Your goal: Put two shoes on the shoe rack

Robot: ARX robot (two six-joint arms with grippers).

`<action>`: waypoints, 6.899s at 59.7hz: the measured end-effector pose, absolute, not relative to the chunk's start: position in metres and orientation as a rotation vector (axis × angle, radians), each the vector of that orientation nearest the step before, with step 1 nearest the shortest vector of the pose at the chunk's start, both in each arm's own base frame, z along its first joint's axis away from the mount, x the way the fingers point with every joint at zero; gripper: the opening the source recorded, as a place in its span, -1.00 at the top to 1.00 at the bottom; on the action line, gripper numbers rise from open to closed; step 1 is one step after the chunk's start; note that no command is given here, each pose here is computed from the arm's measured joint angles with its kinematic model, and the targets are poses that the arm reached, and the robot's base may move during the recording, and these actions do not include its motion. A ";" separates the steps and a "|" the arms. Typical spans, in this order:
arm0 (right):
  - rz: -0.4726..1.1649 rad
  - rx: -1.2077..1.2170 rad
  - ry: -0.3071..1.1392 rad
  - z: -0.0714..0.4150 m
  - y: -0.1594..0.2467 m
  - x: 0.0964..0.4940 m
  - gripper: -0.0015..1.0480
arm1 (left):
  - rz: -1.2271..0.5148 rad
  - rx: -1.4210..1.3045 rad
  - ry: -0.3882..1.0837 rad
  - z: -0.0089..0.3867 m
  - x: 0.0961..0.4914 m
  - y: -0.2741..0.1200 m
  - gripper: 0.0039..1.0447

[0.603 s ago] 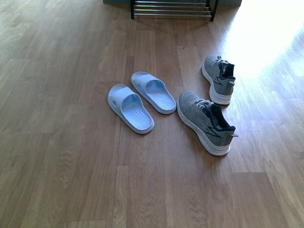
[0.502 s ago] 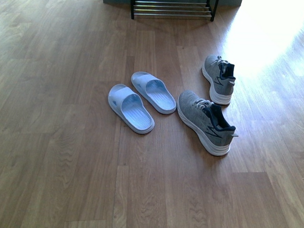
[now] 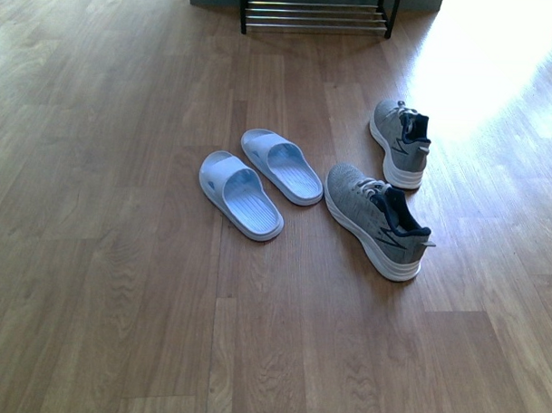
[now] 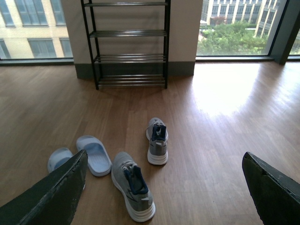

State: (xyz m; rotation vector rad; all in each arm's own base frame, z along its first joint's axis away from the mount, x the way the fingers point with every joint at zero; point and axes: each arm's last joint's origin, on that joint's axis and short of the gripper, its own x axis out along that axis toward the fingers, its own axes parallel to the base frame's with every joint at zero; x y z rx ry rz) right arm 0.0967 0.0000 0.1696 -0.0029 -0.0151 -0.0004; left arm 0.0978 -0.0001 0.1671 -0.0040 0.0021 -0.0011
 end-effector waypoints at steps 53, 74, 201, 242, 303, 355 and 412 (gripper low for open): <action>0.000 -0.003 -0.015 0.170 0.000 0.097 -0.82 | -0.001 -0.004 0.002 0.167 0.098 0.000 -0.83; 0.000 -0.003 -0.015 0.170 0.000 0.097 -0.82 | 0.000 -0.004 0.002 0.167 0.098 0.000 -0.83; -0.001 -0.003 -0.014 0.170 0.000 0.097 -0.82 | -0.035 -0.123 1.265 0.022 0.253 -0.147 -0.83; -0.001 -0.003 -0.014 0.170 0.000 0.097 -0.82 | 0.030 -0.170 1.547 -0.063 0.290 -0.161 -0.83; -0.001 -0.003 -0.014 0.170 0.000 0.097 -0.82 | -0.099 -0.190 1.639 -0.117 0.323 -0.189 -0.83; -0.001 -0.003 -0.014 0.170 0.000 0.097 -0.82 | -0.098 -0.112 1.655 -0.124 0.320 -0.195 0.59; -0.001 -0.003 -0.014 0.170 0.000 0.097 -0.82 | 0.397 0.055 0.696 0.170 0.246 -0.040 0.98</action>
